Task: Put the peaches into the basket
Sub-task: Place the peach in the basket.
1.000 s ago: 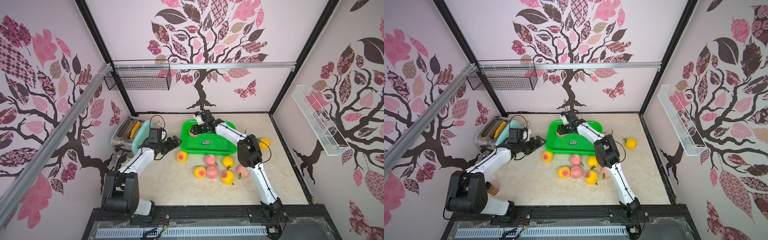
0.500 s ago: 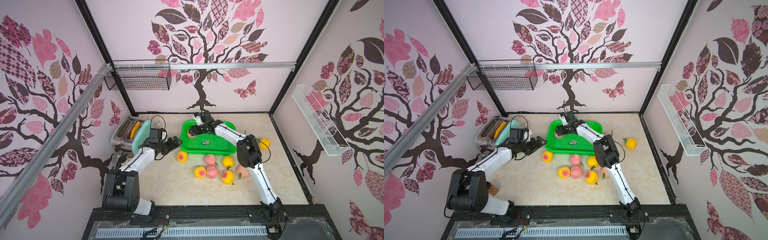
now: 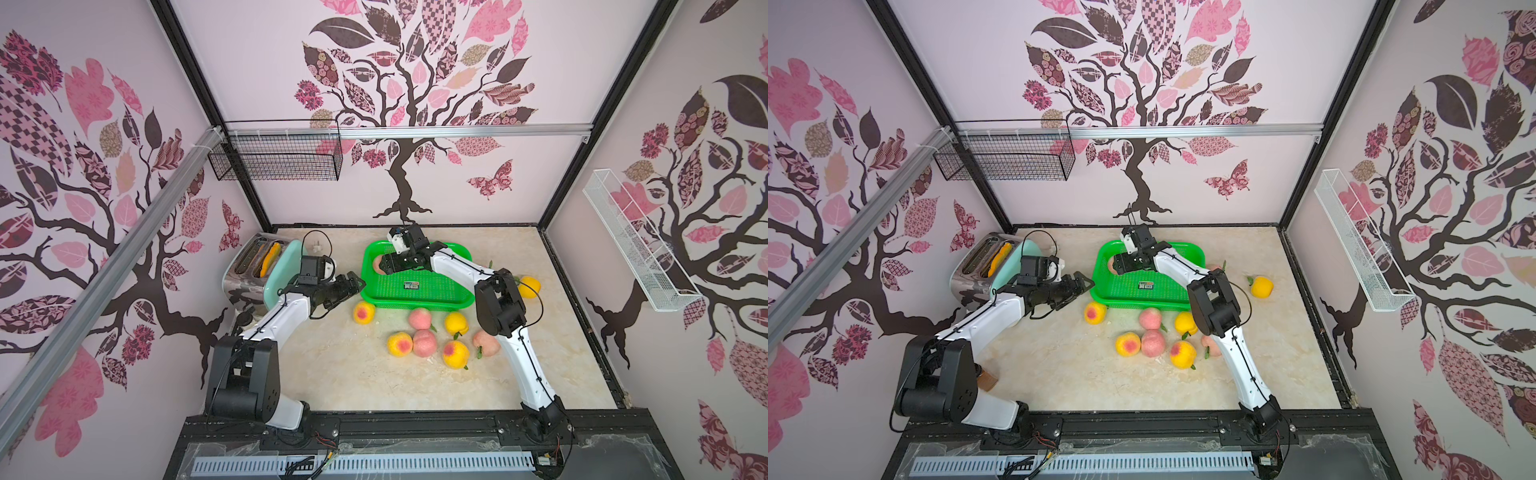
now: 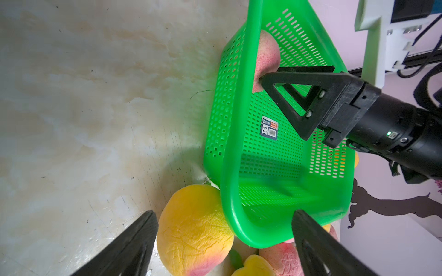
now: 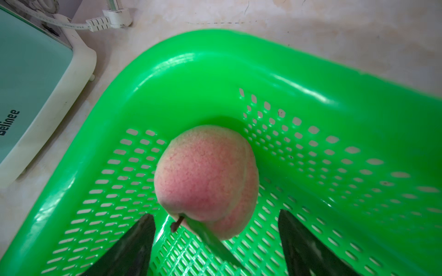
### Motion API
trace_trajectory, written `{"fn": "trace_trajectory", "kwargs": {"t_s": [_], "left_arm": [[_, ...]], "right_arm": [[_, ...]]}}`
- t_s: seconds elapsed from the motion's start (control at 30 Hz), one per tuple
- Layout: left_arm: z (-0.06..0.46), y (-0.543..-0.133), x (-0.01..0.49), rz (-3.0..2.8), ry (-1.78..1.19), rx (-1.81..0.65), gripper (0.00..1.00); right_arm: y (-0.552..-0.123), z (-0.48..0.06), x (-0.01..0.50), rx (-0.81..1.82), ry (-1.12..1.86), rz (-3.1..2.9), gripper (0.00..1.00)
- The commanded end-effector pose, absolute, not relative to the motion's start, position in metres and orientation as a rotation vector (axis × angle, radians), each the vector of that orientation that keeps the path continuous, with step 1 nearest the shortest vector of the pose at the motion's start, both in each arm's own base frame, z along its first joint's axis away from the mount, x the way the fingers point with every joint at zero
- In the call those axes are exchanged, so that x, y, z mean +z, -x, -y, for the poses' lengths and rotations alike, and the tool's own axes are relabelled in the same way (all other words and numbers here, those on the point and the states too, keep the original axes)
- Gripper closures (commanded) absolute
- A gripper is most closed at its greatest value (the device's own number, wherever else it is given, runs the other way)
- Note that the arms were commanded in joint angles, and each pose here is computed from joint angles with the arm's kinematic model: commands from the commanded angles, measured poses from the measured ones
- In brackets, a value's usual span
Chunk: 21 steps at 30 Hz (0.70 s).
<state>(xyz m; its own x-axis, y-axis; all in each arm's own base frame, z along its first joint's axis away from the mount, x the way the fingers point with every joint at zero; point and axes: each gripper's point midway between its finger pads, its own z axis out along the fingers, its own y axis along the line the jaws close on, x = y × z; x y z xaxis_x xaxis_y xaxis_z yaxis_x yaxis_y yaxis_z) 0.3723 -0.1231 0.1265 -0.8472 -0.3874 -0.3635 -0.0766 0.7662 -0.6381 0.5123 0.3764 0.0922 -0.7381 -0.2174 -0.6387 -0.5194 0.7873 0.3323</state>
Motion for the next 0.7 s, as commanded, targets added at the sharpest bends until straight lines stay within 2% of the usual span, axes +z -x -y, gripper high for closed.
{"fn": "trace_trajectory", "kwargs": {"t_s": [0.0, 0.37, 0.5, 0.67], "left_arm": [[0.127, -0.376, 0.131, -2.471, 0.320, -0.884, 0.08], [0.129, -0.375, 0.128, -2.473, 0.319, -0.880, 0.08], [0.128, -0.378, 0.128, -2.458, 0.333, -0.874, 0.08], [0.127, -0.383, 0.127, -2.451, 0.333, -0.854, 0.08]], "right_arm": [[-0.519, -0.378, 0.133, 0.678, 0.546, -2.292, 0.17], [-0.513, -0.374, 0.146, 0.670, 0.556, -2.280, 0.17], [-0.505, -0.364, 0.173, 0.767, 0.486, -2.213, 0.17], [-0.485, -0.343, 0.215, 0.725, 0.485, -2.143, 0.17]]}}
